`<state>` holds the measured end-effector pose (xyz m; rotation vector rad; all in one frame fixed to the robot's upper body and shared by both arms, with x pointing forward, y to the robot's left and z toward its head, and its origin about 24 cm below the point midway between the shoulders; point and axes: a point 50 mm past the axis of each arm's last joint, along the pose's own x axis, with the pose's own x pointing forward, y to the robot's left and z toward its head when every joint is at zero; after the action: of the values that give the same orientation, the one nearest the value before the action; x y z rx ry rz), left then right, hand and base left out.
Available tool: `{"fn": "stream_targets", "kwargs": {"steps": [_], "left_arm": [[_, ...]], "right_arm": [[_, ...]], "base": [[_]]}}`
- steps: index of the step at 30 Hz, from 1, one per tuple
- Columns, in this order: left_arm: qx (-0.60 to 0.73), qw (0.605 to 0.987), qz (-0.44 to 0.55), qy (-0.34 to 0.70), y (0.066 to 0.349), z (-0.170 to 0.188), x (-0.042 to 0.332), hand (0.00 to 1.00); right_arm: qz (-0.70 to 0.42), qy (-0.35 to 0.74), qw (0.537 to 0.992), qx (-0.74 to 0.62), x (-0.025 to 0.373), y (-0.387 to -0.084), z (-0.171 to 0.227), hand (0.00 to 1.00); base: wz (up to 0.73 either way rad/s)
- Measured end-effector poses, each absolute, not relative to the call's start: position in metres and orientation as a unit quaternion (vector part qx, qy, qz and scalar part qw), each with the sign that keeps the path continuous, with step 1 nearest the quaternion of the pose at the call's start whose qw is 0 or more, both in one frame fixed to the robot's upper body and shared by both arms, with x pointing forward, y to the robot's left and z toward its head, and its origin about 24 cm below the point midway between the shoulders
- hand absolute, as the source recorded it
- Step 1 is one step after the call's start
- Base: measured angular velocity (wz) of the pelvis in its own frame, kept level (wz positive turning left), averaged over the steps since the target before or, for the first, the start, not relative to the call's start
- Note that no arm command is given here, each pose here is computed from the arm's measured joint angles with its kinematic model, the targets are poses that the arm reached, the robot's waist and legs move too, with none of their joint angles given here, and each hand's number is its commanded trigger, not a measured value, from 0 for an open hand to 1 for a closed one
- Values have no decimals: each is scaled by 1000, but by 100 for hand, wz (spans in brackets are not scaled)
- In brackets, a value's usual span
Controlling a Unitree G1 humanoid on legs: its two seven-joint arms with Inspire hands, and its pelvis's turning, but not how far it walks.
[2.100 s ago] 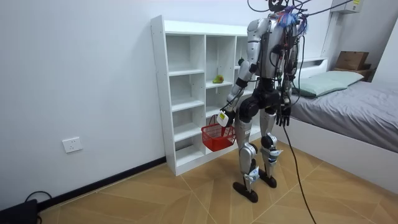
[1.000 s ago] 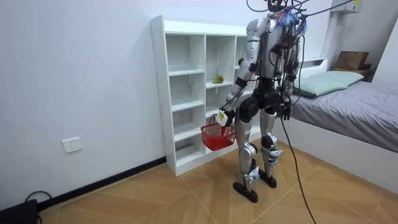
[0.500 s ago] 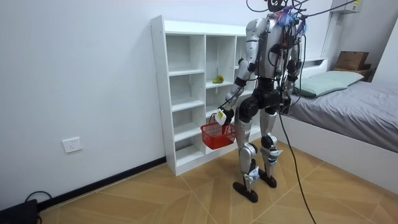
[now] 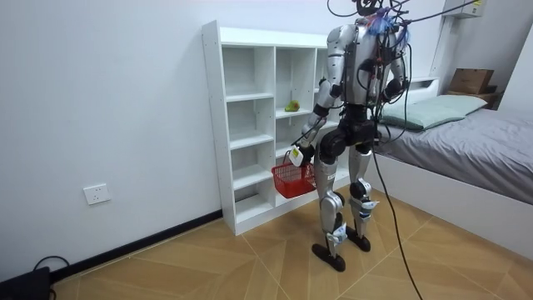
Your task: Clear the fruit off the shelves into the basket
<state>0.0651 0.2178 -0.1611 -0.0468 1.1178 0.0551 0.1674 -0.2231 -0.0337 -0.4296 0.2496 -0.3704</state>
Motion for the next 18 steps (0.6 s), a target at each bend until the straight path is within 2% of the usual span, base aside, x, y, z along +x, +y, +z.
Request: {"fn": "stream_targets", "kwargs": {"steps": [7,18], "left_arm": [[-6,856,-8,517,211,-160,71,100],[-12,856,-9,517,211,-160,72,100]], "right_arm": [[-174,12,966,-190,183,-206,2,0],[-206,-56,960,-182,188,-207,27,0]], "base": [[0],[-1]]}}
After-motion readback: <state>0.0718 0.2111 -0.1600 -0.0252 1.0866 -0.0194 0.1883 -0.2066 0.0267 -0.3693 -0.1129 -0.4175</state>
